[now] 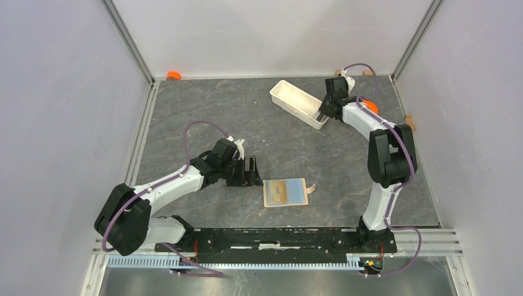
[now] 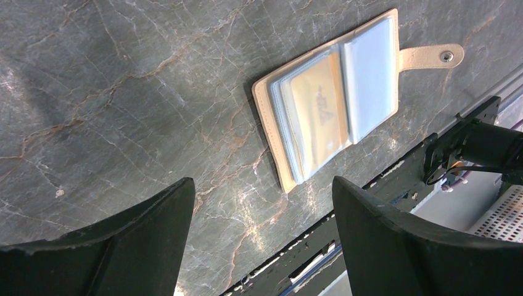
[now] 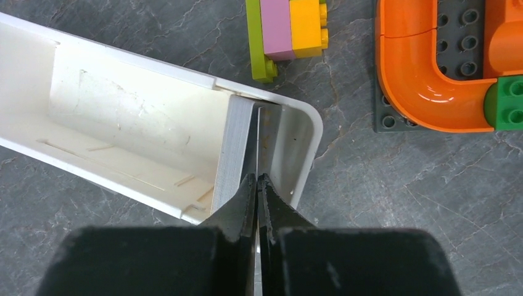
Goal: Put the credit cards into the card holder
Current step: Pick up the credit card from the storage box, then insert the credit card into the card slot.
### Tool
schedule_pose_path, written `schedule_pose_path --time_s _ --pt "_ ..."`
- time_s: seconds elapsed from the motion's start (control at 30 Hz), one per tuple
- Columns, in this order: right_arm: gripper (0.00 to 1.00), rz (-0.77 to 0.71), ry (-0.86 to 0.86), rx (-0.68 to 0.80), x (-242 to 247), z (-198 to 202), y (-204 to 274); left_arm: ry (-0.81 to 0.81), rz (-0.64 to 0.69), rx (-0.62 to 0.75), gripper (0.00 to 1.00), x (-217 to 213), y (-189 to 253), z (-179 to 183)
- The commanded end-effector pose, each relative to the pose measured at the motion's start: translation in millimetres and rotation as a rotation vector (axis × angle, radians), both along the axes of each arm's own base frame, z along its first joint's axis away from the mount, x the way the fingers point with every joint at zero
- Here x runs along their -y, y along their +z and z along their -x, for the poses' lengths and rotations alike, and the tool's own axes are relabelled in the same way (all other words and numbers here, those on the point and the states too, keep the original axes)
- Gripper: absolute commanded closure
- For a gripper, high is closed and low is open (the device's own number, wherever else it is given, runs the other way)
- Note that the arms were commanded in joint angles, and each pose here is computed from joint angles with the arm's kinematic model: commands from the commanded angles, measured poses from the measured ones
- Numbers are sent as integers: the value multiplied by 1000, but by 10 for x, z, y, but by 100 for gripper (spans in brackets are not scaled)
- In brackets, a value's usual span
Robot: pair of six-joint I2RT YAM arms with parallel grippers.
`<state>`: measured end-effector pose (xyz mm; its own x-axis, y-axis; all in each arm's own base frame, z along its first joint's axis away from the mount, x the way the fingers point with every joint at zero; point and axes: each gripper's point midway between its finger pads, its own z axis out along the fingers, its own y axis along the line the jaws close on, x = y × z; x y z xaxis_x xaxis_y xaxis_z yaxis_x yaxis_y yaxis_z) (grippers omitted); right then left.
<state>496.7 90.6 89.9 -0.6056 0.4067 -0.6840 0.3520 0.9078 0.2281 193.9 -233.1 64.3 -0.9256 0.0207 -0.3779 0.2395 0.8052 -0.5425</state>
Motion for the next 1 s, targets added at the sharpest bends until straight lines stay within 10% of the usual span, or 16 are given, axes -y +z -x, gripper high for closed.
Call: schedule_pose_path --time_s 0.0,0.47,0.97 --pt "99 -9 -7 65 21 45 364 -25 26 52 12 19 82 -38" --pt "100 -31 186 183 -29 699 1002 7 88 -1 21 66 -10 59" --pt "100 -533 723 -35 -1280 2693 61 63 163 -90 27 292 -276 165"
